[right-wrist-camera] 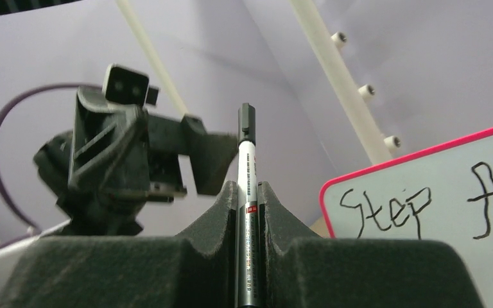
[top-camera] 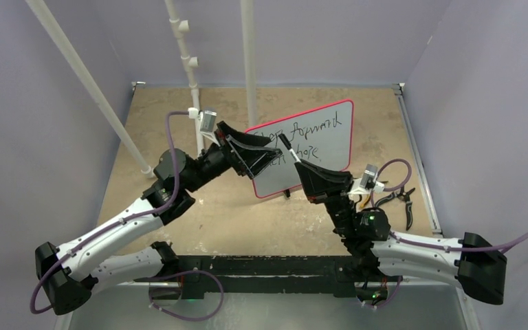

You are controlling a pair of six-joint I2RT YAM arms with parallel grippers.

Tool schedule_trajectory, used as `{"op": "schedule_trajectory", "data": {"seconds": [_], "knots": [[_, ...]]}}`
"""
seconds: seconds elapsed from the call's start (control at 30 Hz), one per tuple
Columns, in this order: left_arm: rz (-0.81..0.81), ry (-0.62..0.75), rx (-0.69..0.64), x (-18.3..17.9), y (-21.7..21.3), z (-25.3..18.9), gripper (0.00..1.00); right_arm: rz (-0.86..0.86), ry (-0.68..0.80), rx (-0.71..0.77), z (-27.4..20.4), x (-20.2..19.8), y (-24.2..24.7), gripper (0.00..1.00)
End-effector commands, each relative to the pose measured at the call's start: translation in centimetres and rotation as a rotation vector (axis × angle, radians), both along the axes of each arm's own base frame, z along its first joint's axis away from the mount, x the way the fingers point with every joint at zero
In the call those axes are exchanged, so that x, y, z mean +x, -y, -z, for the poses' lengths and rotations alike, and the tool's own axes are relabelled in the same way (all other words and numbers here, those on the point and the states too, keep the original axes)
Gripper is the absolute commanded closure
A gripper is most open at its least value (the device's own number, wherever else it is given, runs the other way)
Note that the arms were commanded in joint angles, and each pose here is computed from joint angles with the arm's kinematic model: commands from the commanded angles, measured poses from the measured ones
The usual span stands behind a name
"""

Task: Write a sentence on the whiteboard
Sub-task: Insert the whiteboard marker without the cap into the pen cap.

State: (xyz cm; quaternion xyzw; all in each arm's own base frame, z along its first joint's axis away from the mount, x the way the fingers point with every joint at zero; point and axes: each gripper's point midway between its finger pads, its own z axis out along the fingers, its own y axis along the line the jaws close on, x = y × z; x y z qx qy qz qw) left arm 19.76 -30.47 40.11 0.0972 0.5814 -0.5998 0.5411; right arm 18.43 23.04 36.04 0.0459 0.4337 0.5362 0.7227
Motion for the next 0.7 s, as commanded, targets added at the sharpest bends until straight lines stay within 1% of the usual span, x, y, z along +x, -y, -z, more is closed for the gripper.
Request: {"op": "schedule_trajectory", "data": {"seconds": [0.0, 0.07, 0.2, 0.4, 0.53, 0.6, 0.67], "knots": [[0.086, 0.061, 0.111, -0.8, 0.7, -1.1, 0.22, -0.117, 0.058, -0.011, 0.0, -2.3, -0.3, 1.00], [0.077, 0.043, 0.129, -0.3, 0.7, -1.0, 0.19, -0.151, 0.072, -0.007, -0.1, -3.1, -0.1, 1.00], [0.078, 0.039, 0.139, -0.1, 0.4, -0.9, 0.18, -0.184, 0.075, -0.010, 0.0, -3.8, 0.2, 1.00], [0.208, 0.074, 0.135, -1.9, 1.6, -1.1, 0.16, -0.210, 0.076, -0.035, -0.2, -4.3, 0.0, 1.00], [0.250, 0.096, 0.107, -2.7, 1.7, -1.6, 0.15, -0.209, 0.071, -0.042, 0.2, -4.2, 0.0, 1.00], [0.253, 0.090, 0.098, -2.7, 1.7, -1.6, 0.19, -0.212, 0.074, -0.041, 0.2, -4.2, 0.0, 1.00], [0.251, 0.086, 0.090, -2.6, 1.8, -1.6, 0.25, -0.216, 0.077, -0.041, 0.2, -4.3, -0.1, 1.00]]}}
